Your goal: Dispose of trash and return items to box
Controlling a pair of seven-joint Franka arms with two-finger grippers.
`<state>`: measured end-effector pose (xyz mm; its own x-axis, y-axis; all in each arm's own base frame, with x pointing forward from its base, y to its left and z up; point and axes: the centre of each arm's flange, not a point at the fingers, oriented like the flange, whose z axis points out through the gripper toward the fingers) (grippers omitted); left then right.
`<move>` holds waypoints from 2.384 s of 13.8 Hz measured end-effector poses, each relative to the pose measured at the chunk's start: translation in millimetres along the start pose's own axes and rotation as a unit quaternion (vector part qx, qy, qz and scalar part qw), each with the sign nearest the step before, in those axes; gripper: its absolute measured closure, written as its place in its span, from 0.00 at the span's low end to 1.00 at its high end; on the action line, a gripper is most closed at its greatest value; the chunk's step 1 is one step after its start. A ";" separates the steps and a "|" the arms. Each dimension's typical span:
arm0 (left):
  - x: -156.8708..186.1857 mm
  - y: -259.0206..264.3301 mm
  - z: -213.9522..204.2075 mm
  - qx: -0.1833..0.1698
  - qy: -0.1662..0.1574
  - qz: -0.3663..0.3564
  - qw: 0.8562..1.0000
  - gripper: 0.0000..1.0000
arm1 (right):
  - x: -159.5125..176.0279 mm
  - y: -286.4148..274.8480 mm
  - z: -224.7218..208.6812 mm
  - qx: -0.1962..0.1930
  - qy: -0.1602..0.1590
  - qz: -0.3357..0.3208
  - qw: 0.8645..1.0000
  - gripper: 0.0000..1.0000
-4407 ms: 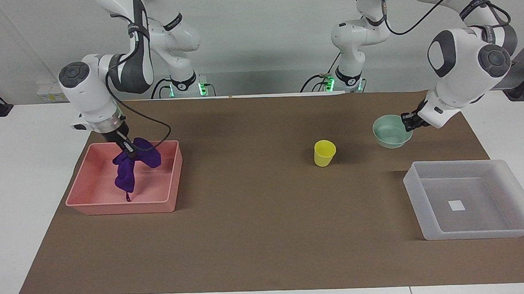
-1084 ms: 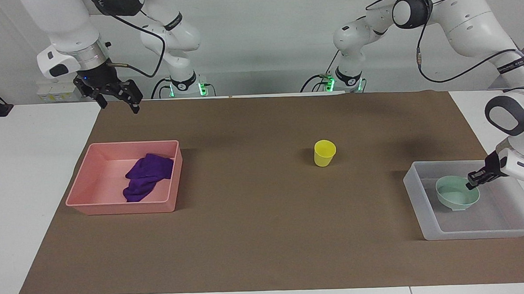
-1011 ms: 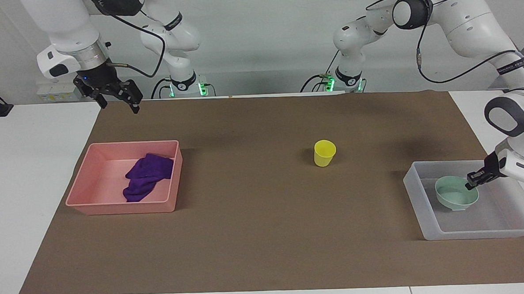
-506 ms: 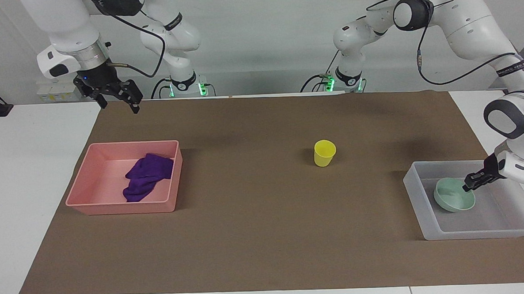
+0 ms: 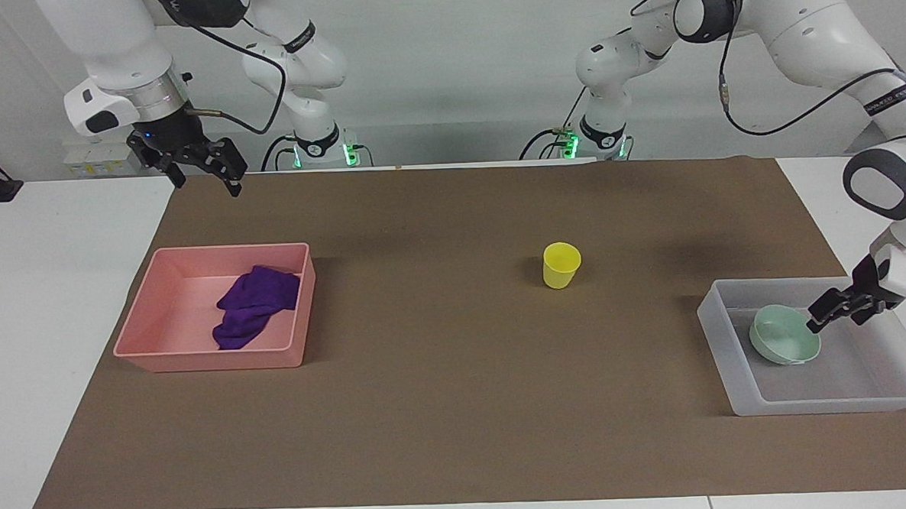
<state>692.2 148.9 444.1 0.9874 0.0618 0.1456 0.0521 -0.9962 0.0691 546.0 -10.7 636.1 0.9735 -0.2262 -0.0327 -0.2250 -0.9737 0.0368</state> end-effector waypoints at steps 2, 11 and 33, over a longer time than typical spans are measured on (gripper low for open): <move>-6.8 28.5 -22.5 -0.005 -0.021 0.015 1.000 0.00 | 0.0 0.0 0.0 0.000 0.000 0.000 1.000 0.00; -93.0 192.7 -20.0 -0.004 -0.094 0.082 0.992 0.00 | 0.0 -0.1 0.0 0.000 0.000 0.000 1.000 0.00; -212.3 327.5 90.9 -0.038 -0.185 0.079 0.979 0.96 | 3.4 20.6 1.2 0.000 -0.003 0.019 1.000 0.00</move>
<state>513.1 -196.0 346.1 0.9696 -0.1328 -0.2054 -0.1027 -0.9832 0.1506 544.6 -31.5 635.5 0.9640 -0.2632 -0.0382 -0.2619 -0.9644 0.0379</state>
